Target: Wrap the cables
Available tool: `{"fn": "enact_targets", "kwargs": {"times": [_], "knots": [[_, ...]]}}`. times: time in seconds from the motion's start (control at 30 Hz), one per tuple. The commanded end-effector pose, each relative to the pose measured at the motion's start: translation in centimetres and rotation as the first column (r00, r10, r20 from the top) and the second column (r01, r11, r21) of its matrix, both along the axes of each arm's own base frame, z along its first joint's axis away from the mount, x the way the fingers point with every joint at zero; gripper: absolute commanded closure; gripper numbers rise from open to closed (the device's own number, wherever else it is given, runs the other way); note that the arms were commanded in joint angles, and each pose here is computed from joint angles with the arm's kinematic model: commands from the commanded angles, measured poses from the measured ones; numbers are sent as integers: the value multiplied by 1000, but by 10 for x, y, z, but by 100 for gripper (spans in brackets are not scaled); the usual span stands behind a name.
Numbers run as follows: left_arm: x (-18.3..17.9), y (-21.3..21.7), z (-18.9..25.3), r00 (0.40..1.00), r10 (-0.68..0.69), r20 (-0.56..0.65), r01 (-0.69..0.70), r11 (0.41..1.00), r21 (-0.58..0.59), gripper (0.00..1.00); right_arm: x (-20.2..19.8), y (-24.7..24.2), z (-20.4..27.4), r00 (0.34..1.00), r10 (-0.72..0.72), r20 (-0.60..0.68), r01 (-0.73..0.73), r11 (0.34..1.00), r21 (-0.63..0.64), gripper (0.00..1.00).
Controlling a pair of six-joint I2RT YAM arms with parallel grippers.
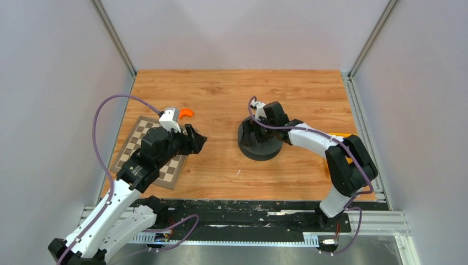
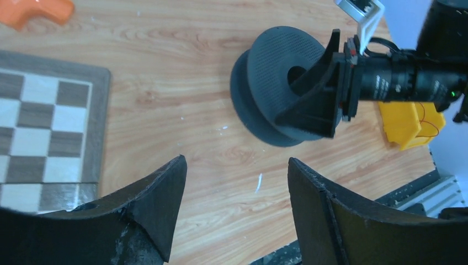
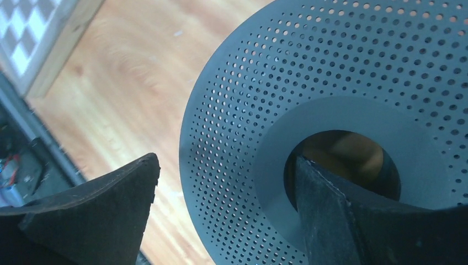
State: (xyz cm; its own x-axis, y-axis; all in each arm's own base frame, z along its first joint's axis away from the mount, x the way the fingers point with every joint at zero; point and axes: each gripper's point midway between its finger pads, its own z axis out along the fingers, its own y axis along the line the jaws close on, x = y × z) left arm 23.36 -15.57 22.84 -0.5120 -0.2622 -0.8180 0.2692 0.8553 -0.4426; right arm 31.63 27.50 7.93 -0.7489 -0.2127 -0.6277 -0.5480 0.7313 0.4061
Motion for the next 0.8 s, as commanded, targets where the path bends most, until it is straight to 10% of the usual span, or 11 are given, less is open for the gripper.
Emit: {"fn": "enact_targets", "kwargs": {"times": [0.0,0.77], "knots": [[7,-23,-18,994,-11,-105,-1,993,-115,27,-34,44,41,998,53,23,-57,980,189,13],[59,-103,-110,948,-169,-270,86,952,-293,39,-95,-36,177,916,-154,370,15,935,353,9]]}}
